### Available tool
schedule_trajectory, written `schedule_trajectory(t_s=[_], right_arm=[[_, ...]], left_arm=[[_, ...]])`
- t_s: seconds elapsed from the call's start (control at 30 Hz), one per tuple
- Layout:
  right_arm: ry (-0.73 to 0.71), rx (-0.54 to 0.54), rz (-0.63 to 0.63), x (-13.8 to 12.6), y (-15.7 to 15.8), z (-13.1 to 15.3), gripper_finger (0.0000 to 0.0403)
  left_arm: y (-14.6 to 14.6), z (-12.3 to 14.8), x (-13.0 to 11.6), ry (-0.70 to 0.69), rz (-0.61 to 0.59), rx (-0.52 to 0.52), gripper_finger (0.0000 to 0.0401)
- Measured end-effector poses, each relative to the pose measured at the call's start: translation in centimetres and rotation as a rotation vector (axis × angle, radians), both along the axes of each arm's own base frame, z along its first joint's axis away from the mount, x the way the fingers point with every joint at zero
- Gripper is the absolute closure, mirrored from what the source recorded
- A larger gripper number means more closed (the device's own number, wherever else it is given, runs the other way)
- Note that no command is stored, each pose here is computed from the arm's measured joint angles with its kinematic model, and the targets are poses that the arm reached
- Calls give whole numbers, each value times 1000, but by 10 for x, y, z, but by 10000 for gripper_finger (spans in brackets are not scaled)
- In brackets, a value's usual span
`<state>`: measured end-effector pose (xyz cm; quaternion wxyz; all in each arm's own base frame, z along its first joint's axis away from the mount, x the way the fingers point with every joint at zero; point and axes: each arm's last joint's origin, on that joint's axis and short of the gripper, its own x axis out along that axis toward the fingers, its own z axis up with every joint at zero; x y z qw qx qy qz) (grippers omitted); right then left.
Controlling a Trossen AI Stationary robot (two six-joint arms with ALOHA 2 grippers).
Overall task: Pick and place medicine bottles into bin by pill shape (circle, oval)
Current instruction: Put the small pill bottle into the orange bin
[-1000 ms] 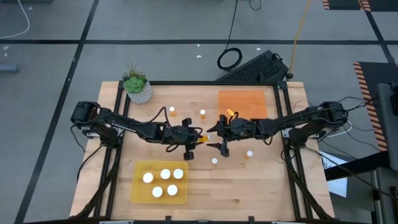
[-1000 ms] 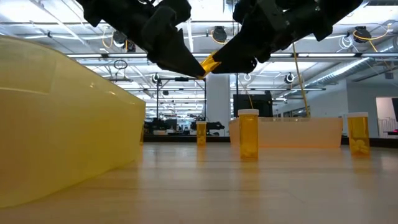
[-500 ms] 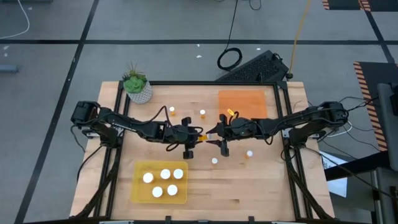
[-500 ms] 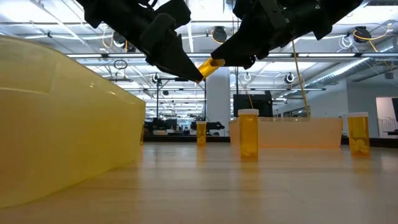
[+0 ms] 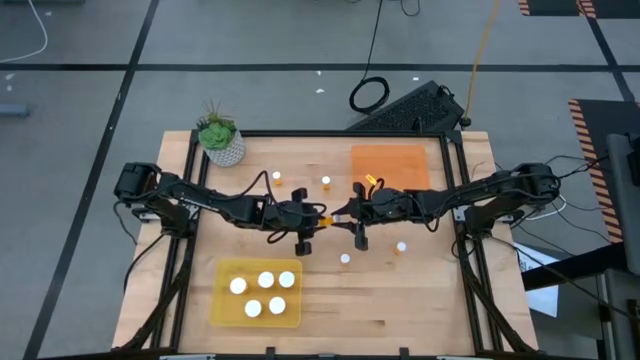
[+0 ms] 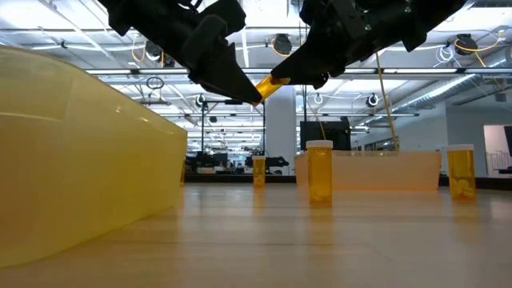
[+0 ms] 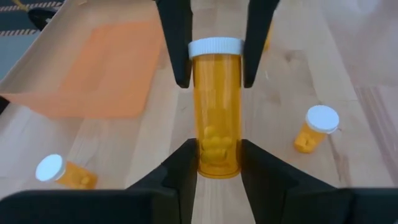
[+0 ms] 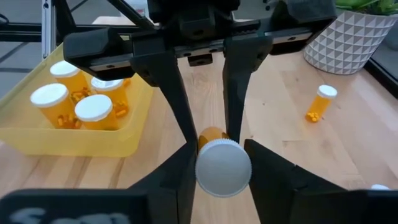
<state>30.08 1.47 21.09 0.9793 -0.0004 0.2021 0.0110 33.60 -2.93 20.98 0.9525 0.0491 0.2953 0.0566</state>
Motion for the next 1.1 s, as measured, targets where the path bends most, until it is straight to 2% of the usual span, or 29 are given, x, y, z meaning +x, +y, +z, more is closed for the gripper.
schedule_trajectory(t_s=[0.13, 0.37, 0.57, 0.9, 1.1], right_arm=[[0, -5, -4, 0, -1, 0, 280], [-11, -5, -27, -6, -10, 9, 285], [-13, -28, -59, -21, -22, 26, 283], [15, -33, -219, -55, -60, 49, 283], [124, -53, -384, -80, -95, 47, 282]], left_arm=[[1, 0, 0, -3, 26, -6, 262], [4, 0, -2, 1, 148, 28, 176], [4, -1, -2, 7, 160, 30, 122], [7, -2, -3, 5, 202, -11, 107], [7, -2, -3, 9, 202, -11, 107]])
